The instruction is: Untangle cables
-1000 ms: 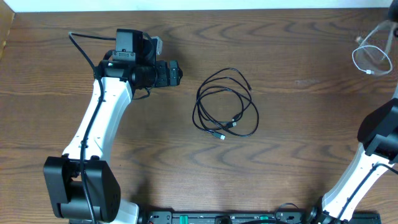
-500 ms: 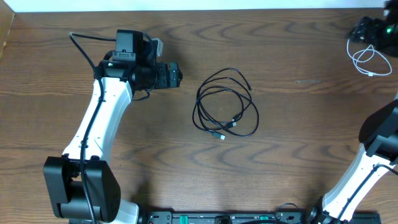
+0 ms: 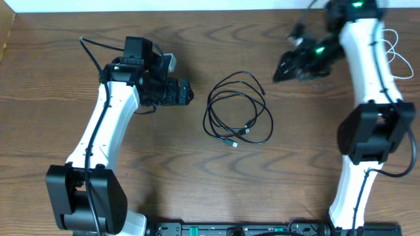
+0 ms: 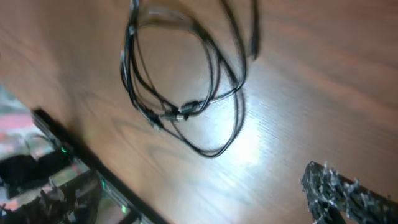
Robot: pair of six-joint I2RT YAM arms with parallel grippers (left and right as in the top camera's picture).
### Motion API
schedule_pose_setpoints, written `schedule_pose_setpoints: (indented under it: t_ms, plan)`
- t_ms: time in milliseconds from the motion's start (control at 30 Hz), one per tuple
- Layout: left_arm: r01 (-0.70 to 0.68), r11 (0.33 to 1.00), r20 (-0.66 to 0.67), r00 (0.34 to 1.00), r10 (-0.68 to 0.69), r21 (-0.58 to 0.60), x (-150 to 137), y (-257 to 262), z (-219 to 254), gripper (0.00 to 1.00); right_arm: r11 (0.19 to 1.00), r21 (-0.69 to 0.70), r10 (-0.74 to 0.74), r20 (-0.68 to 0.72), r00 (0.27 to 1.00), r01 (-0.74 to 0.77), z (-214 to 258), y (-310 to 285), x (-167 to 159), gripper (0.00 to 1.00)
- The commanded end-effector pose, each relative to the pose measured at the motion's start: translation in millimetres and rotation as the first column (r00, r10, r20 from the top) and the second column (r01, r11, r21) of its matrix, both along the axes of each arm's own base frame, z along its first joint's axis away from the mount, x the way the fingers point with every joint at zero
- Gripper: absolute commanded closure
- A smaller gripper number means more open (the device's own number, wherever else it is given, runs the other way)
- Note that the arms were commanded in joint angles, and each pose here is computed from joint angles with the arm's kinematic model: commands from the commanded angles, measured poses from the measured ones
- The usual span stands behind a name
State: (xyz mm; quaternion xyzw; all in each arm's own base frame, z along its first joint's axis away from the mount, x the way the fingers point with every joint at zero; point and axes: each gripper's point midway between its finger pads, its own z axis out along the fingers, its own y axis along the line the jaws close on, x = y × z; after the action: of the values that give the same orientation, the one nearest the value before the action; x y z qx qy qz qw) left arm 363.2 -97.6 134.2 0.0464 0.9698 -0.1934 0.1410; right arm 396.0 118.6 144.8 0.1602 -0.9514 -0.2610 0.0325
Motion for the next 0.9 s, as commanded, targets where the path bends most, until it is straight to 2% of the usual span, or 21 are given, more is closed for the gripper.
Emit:
schedule_pose_setpoints:
  t_ms: [0, 233, 367, 667, 700, 733, 867]
  plan:
    - [0.029, 0.999, -0.009, 1.0, -0.03, -0.025, -6.8, -4.0, 1.6, 0.02, 0.992, -0.116, 0.046, -0.062, 0.997, -0.053, -16.4, 18.7, -25.3, 0.01]
    - [-0.059, 0.997, -0.006, 0.998, 0.059, -0.053, 2.3, 21.8, 4.1, 0.02, 0.971, -0.11, 0.205, -0.068, 0.976, -0.211, -60.5, 77.9, -52.5, 0.15]
    - [-0.086, 0.991, -0.009, 0.996, 0.086, -0.106, 4.4, 29.4, 8.1, 0.02, 0.941, -0.096, 0.326, -0.001, 0.945, -0.324, -85.1, 122.0, -66.5, 0.28]
    - [-0.085, 0.991, -0.008, 0.996, 0.085, -0.106, 4.4, 29.0, 8.2, 0.02, 0.896, -0.103, 0.437, 0.041, 0.898, -0.432, -127.2, 162.5, -99.4, 0.49]
    - [-0.085, 0.991, -0.009, 0.996, 0.085, -0.106, 4.3, 29.0, 8.1, 0.02, 0.894, -0.103, 0.443, 0.052, 0.895, -0.437, -134.5, 165.8, -101.9, 0.59]
    - [-0.085, 0.991, -0.009, 0.996, 0.085, -0.106, 4.3, 29.0, 8.1, 0.02, 0.895, -0.103, 0.44, 0.054, 0.896, -0.433, -135.0, 166.1, -101.3, 0.61]
    - [-0.085, 0.991, -0.009, 0.996, 0.085, -0.106, 4.3, 29.1, 8.1, 0.02, 0.899, -0.099, 0.434, 0.075, 0.898, -0.427, -135.4, 168.1, -96.4, 0.81]
